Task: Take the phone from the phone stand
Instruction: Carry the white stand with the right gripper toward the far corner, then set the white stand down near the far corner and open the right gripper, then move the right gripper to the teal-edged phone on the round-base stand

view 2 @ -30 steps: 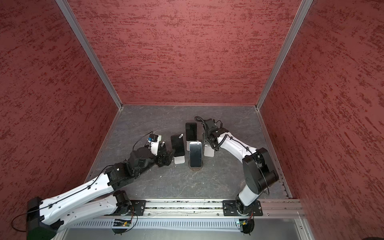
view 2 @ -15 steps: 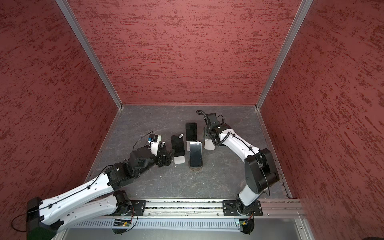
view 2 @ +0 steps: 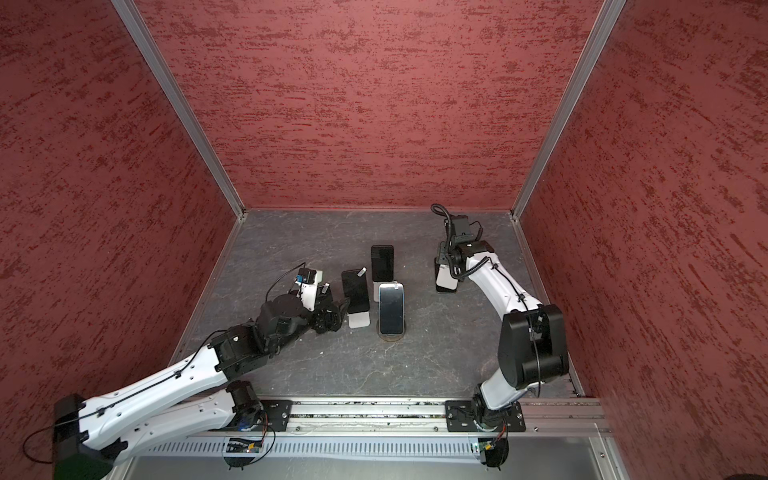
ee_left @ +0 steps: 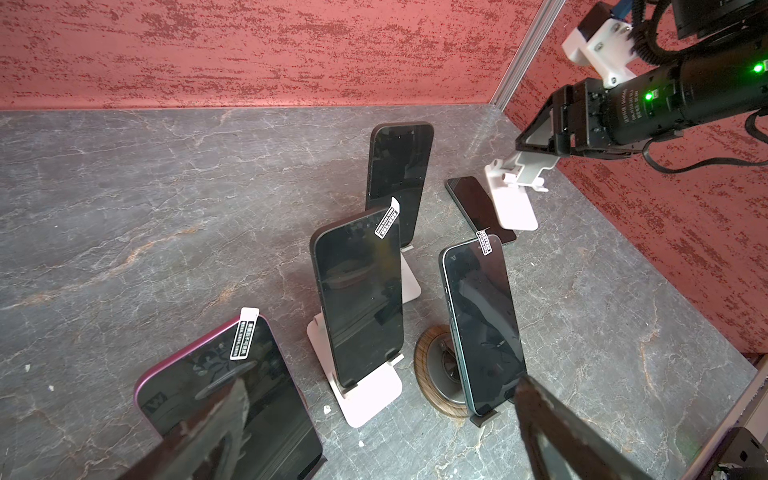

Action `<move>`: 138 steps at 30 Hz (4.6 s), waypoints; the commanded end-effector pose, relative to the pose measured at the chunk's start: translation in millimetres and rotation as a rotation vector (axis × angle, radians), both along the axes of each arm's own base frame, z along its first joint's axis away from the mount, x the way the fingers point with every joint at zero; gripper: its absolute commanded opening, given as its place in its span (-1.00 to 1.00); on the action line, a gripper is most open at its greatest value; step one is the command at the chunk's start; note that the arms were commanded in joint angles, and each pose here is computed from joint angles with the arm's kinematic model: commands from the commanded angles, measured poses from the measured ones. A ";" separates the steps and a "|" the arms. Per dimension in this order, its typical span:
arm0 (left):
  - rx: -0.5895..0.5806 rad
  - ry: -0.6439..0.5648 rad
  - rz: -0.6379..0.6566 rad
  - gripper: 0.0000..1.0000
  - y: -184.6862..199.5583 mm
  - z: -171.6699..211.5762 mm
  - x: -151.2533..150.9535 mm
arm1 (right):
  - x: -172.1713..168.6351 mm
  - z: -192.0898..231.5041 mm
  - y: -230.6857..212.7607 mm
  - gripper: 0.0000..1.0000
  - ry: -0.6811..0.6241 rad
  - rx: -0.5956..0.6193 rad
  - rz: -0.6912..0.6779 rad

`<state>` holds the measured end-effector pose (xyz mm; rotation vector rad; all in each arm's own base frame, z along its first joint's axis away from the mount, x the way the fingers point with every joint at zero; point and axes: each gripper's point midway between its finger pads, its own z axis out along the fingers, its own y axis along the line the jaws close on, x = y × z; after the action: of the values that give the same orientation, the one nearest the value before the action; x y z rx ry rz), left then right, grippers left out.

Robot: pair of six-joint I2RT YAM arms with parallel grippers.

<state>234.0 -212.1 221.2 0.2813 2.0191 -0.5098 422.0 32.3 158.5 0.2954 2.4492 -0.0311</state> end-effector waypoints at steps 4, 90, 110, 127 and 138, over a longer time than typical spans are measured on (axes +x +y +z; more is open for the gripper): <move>0.006 0.001 0.016 0.99 2.4 -0.2 0.1 | 6.7 19.8 -39.7 0.14 -0.063 0.013 -0.068; 0.072 -0.044 0.030 0.99 -10.8 6.1 9.6 | 20.5 47.8 -81.7 0.98 -0.153 0.003 -0.155; 0.156 -0.121 0.028 0.99 -33.6 5.9 7.3 | -43.7 71.7 15.5 0.97 -0.228 0.100 0.049; 0.104 -0.136 -0.095 0.99 -59.8 15.6 -2.0 | -98.5 31.7 90.2 0.90 -0.112 0.178 0.229; 0.017 -0.119 -0.070 0.99 -48.7 25.6 -4.5 | -126.2 23.2 138.5 0.90 -0.062 0.201 0.344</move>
<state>228.3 -263.7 236.2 0.4422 1.9211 -0.4582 304.6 161.6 184.6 -0.0413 2.3939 0.3456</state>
